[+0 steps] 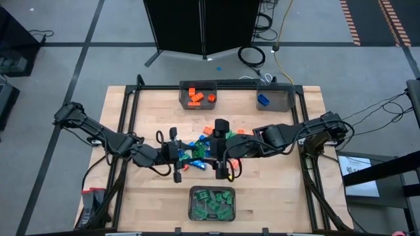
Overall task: Sort blocks
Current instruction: Put the green game piece into the bottom black bin
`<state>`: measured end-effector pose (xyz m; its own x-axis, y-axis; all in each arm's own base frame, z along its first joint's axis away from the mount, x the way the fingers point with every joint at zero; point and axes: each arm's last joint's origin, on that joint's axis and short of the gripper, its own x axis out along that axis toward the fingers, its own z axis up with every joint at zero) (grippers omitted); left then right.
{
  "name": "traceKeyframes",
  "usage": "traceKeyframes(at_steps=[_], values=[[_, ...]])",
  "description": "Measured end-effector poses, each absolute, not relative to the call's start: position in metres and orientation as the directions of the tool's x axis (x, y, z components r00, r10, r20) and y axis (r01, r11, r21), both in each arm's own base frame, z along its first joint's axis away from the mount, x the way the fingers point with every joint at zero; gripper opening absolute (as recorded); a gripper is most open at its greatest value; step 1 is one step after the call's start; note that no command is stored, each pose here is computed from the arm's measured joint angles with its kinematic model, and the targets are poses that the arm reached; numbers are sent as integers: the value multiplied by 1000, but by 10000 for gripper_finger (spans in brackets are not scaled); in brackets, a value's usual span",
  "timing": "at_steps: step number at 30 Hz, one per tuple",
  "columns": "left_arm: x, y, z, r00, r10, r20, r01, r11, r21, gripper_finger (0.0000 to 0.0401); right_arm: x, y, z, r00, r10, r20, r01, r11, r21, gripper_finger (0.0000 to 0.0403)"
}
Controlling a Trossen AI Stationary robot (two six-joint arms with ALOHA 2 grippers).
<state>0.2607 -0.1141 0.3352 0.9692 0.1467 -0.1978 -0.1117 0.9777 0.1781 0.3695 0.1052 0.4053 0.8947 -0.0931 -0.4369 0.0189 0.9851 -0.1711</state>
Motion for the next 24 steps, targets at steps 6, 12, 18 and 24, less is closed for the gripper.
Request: traceKeyframes(at_steps=[6, 12, 18, 24], values=[[261, -114, 335, 969, 147, -198, -111, 977, 183, 124, 376, 105, 400, 895, -94, -436, 21, 985, -170, 276], [261, -114, 335, 969, 147, -198, -106, 974, 201, 124, 376, 106, 399, 891, -93, -444, 14, 984, -178, 272], [261, -114, 335, 969, 147, -198, -106, 974, 202, 124, 376, 106, 398, 887, -95, -452, 13, 983, -181, 236], [261, -114, 335, 968, 147, -201, -105, 973, 205, 124, 374, 105, 394, 866, -101, -489, 8, 982, -188, 199]])
